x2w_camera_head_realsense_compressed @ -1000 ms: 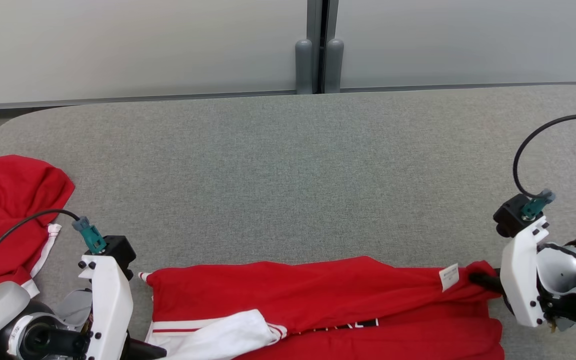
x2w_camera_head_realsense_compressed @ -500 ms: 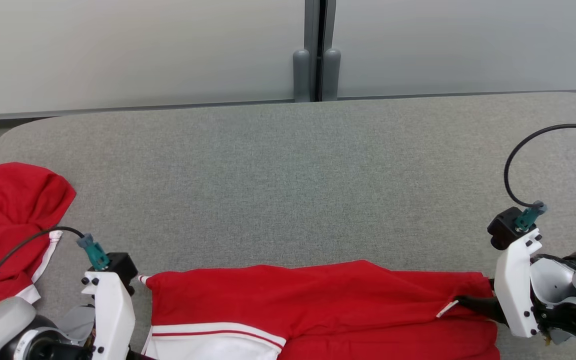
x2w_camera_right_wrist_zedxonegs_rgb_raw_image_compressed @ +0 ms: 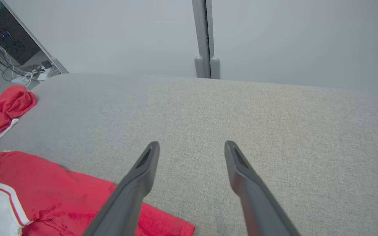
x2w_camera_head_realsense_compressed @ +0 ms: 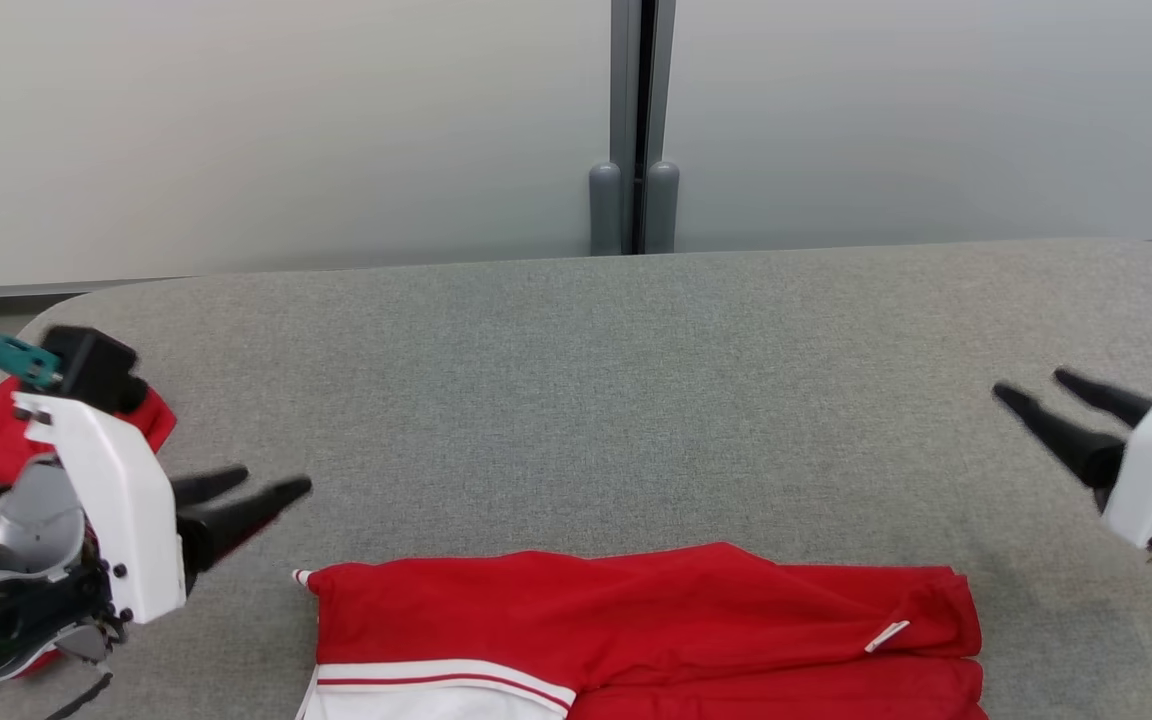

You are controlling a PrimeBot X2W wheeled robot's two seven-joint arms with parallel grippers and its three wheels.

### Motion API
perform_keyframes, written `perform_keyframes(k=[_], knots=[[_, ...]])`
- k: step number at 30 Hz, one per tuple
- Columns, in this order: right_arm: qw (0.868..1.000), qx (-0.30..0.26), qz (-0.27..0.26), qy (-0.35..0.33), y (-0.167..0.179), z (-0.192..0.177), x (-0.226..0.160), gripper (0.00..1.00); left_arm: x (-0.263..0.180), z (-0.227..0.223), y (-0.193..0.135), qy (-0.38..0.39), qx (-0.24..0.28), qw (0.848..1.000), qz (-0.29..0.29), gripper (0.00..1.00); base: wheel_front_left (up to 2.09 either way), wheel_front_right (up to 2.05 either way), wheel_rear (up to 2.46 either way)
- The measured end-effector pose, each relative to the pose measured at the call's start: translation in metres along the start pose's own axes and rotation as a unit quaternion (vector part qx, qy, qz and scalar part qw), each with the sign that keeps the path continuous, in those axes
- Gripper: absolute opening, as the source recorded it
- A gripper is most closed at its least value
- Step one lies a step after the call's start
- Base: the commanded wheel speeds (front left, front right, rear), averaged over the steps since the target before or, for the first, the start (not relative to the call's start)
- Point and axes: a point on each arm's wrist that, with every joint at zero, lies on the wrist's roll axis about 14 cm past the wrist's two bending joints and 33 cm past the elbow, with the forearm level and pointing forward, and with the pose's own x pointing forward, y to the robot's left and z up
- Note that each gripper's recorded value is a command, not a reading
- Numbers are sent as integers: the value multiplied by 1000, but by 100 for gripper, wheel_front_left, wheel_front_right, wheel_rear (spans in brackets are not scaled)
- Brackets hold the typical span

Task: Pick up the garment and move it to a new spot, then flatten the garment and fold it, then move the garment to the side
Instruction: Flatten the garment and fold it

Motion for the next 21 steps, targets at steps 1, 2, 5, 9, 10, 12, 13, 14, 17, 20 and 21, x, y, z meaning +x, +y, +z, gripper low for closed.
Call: perform_keyframes(k=[1,2,5,9,10,12,13,14,17,20,21], knots=[[999,5,-6,-34,-4,11,-3,100,-3,11,3,-35,7,999,8,100,0,0,0],[998,12,-11,-64,-7,19,-5,100,-6,18,5,-63,11,998,12,100,0,0,0],[989,37,-35,-139,-22,31,-15,100,-14,36,10,-149,17,988,32,100,0,0,0],[973,74,-68,-208,-39,32,-27,100,-33,59,21,-273,27,959,77,100,0,0,0],[969,86,-75,-220,-42,31,-29,100,-37,60,24,-295,33,951,88,100,0,0,0],[963,100,-89,-232,-48,26,-32,100,-48,65,28,-347,35,931,112,100,0,0,0],[959,110,-96,-244,-51,26,-34,100,-52,66,29,-366,37,922,121,100,0,0,0],[954,119,-101,-256,-52,26,-36,100,-56,67,28,-389,39,912,129,100,0,0,0],[945,133,-112,-275,-49,14,-40,100,-65,63,27,-435,40,886,153,100,0,0,0],[941,151,-123,-278,-40,-11,-42,100,-67,51,28,-453,29,873,177,100,0,0,0],[939,158,-126,-280,-37,-19,-43,100,-67,47,27,-456,22,871,183,100,0,0,0]])
